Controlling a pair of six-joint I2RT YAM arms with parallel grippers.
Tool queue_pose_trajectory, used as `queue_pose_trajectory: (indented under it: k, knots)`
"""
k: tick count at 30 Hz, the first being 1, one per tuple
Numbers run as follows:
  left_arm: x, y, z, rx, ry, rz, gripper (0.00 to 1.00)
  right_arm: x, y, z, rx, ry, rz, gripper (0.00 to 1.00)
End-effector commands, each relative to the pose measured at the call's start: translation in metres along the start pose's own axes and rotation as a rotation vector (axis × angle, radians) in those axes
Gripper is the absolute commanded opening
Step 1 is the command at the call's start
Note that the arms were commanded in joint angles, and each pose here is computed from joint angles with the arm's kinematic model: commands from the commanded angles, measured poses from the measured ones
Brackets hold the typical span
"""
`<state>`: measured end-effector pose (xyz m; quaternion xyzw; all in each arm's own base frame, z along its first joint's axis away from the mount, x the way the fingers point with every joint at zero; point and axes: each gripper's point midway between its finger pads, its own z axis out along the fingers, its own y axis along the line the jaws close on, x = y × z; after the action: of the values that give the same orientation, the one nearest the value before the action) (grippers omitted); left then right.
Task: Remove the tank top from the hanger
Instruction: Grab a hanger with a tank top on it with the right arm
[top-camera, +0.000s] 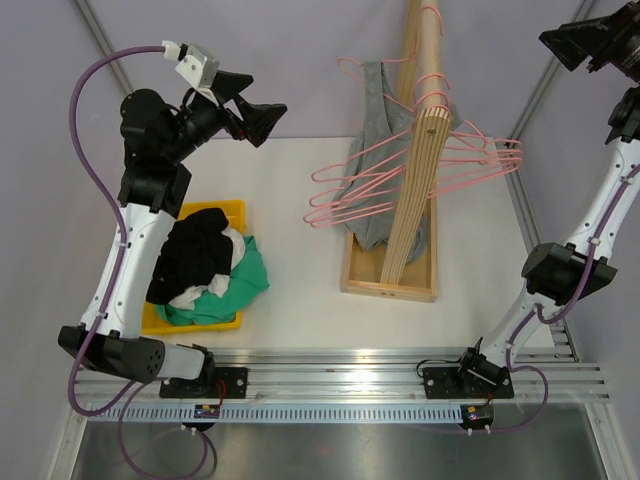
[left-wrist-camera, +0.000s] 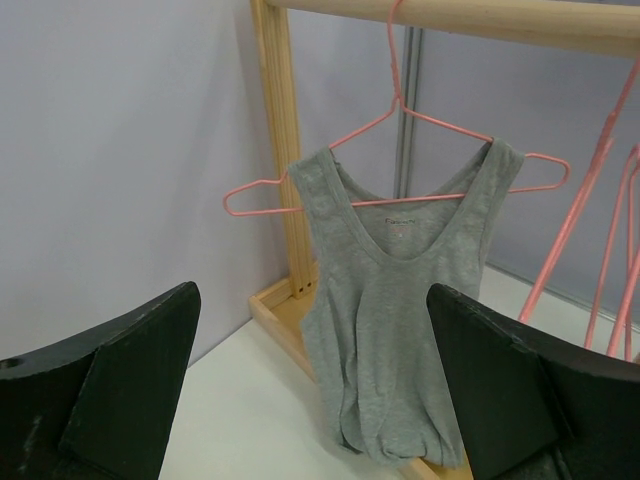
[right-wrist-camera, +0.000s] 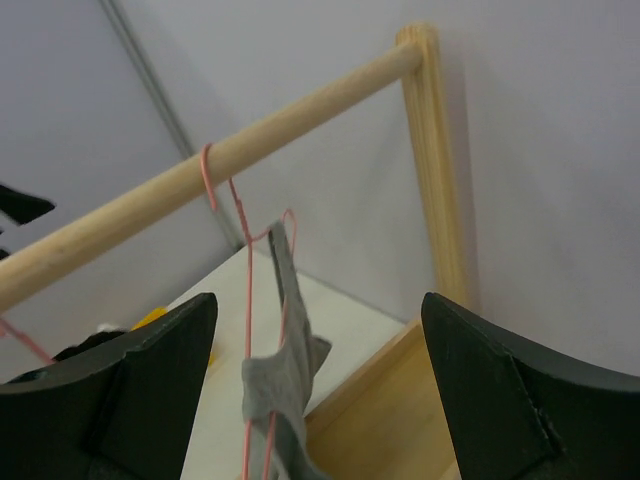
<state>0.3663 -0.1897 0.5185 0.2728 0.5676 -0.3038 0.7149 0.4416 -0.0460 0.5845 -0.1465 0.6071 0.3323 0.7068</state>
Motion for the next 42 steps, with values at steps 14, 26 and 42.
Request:
queue_pose_trajectory:
  k: [14,26,42]
  knots:
    - [-0.011,-0.019,0.013,0.118,-0.074,-0.034,0.99,0.065,0.056,-0.023,-0.352,0.299,0.147,0.77]
    - [-0.019,-0.011,0.006,-0.010,-0.082,0.029,0.99,0.086,0.076,0.017,-0.170,0.273,0.116,0.77]
    - [-0.034,-0.019,-0.002,-0.009,-0.104,0.066,0.99,0.170,0.052,0.043,0.027,0.477,0.025,0.76]
